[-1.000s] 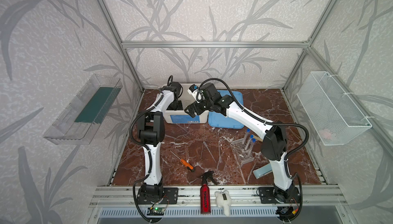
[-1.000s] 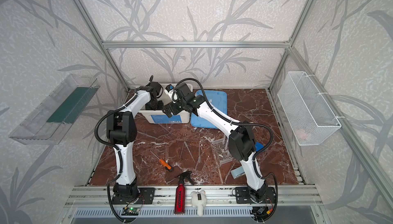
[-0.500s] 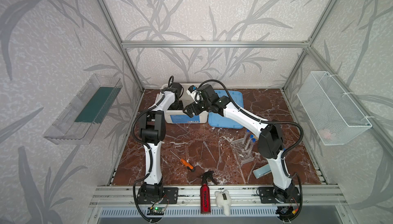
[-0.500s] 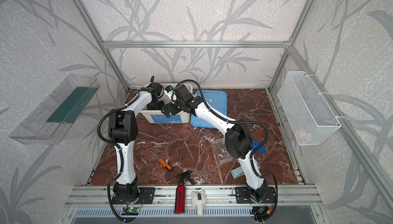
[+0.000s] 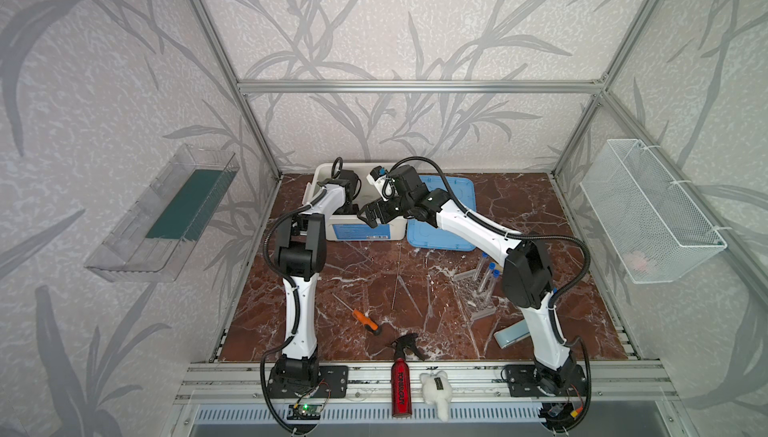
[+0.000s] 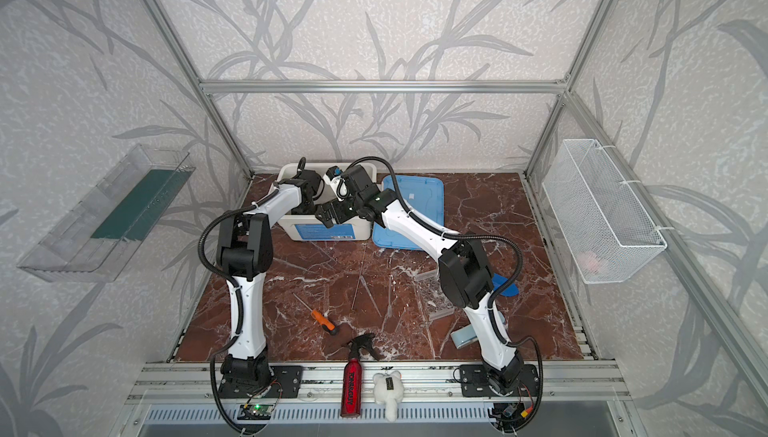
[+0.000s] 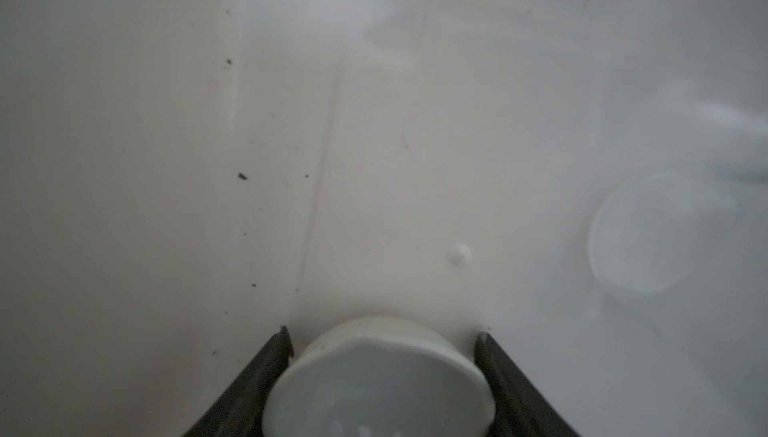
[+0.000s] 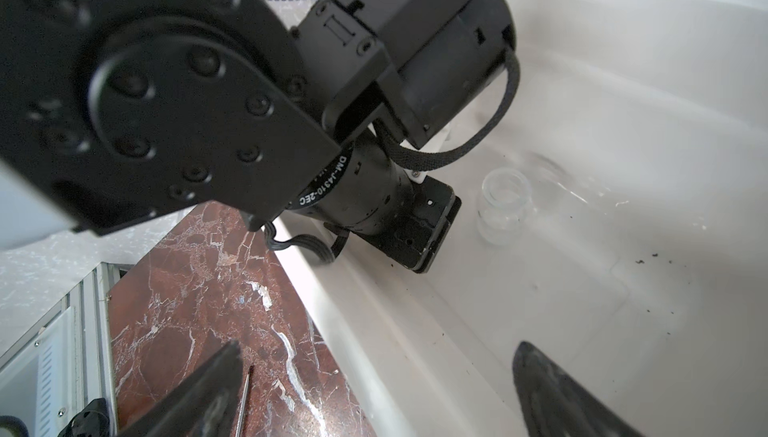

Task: Organize the chemistry lab equipment
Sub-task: 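Lower the white dish into the bin with the left gripper, then open the left gripper and lift it out of the bin while the right gripper withdraws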

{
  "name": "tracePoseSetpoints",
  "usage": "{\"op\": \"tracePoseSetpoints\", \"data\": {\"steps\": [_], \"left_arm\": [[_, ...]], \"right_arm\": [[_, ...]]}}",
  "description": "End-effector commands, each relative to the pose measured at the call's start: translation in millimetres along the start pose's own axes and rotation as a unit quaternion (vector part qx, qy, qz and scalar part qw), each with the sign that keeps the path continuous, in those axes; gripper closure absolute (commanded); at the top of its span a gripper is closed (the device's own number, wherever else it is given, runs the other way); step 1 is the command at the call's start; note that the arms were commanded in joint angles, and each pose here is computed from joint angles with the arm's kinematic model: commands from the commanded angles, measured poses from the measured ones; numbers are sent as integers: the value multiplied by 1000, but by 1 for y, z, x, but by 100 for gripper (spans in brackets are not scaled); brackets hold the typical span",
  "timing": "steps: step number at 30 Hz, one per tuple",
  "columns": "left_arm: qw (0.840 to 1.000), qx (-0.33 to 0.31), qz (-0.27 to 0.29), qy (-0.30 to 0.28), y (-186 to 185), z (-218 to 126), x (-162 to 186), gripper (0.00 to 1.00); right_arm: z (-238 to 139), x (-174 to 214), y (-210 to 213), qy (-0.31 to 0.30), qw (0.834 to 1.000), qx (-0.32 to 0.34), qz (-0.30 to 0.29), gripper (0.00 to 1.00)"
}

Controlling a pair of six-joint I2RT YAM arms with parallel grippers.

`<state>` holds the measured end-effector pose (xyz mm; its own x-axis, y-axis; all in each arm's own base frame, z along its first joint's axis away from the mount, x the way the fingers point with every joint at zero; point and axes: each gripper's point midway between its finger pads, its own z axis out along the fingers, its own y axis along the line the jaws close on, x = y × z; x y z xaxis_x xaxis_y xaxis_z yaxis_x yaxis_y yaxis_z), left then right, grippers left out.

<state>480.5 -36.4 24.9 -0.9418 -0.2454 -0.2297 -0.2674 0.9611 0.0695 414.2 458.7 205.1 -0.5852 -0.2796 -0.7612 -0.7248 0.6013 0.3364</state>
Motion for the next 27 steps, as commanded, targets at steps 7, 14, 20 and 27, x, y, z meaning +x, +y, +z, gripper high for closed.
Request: {"op": "tracePoseSetpoints", "data": {"steps": [7,14,20,27], "left_arm": [[1000,-6,-5,12,2,0,9,31],[999,1,-12,-31,5,-44,-9,11],[997,14,-22,-74,10,-92,-22,1],[988,58,-26,-141,8,-161,-27,1]], "right_arm": [[-26,-17,4,-30,1000,1,-7,1],[-46,-24,10,-39,999,7,-20,1],[-73,-32,16,-56,998,16,-30,1],[-113,-36,28,-75,996,20,-41,1]]}}
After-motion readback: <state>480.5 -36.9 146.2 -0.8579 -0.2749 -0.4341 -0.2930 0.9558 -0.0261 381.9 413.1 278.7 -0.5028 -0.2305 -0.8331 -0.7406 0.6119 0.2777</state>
